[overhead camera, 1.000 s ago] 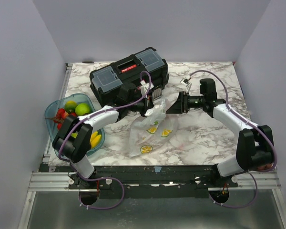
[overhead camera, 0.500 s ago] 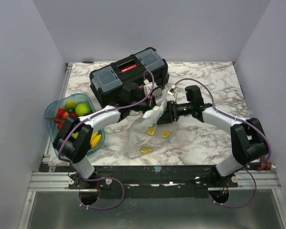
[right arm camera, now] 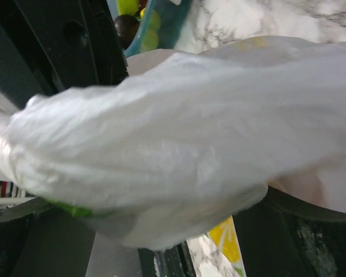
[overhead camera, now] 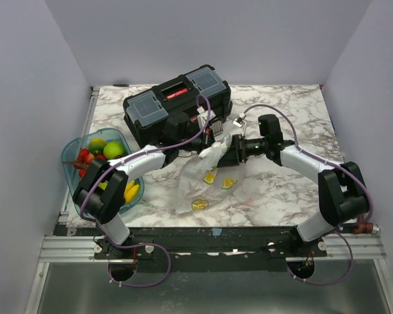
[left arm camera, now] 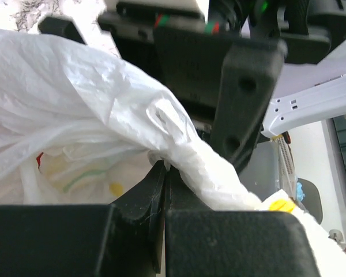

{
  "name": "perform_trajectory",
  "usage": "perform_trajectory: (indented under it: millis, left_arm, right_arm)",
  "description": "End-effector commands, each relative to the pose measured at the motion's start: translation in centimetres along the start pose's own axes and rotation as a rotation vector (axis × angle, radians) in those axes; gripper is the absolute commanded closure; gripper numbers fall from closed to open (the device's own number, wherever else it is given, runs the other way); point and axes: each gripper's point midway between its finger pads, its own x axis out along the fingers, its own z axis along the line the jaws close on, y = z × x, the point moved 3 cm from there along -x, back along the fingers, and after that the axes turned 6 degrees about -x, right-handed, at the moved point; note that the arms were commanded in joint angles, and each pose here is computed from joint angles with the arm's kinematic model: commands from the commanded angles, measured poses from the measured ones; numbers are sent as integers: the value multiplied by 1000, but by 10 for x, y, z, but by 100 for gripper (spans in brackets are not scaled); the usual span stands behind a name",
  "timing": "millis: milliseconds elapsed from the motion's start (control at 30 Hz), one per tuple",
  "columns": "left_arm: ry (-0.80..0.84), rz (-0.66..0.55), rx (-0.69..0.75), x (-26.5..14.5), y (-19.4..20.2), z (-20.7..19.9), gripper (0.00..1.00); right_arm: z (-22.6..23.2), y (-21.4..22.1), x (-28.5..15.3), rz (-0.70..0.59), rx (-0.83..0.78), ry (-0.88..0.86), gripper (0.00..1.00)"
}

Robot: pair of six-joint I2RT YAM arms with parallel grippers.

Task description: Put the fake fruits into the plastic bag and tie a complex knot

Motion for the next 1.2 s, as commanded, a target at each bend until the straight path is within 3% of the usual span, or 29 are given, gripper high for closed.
perform_trajectory:
  millis: [0, 233, 367, 467, 600, 1067, 1167]
  left_arm:
    - [66, 41, 6, -2, 9, -10, 100]
    - [62, 41, 9, -2, 8, -10, 100]
    - [55, 41, 12, -2, 7, -9, 100]
    - [50, 41, 13, -2, 6, -8, 100]
    - [47, 39, 17, -1, 5, -7, 100]
    - [55, 35, 24, 2, -2, -9, 100]
    - [66, 34, 23, 3, -4, -11, 100]
  right_arm:
    - [-3, -9, -31, -5, -53, 58, 13]
    - [3, -17, -62, -4, -51, 54, 14]
    - [5, -30, -80, -55, -49, 24, 22]
    - [8, -38, -88, -77, -56, -2, 34]
    - [-4, -53, -88, -130, -60, 83, 48]
    - [-4, -14, -38, -18, -48, 42, 44]
    - [1, -11, -32, -13, -52, 17, 39]
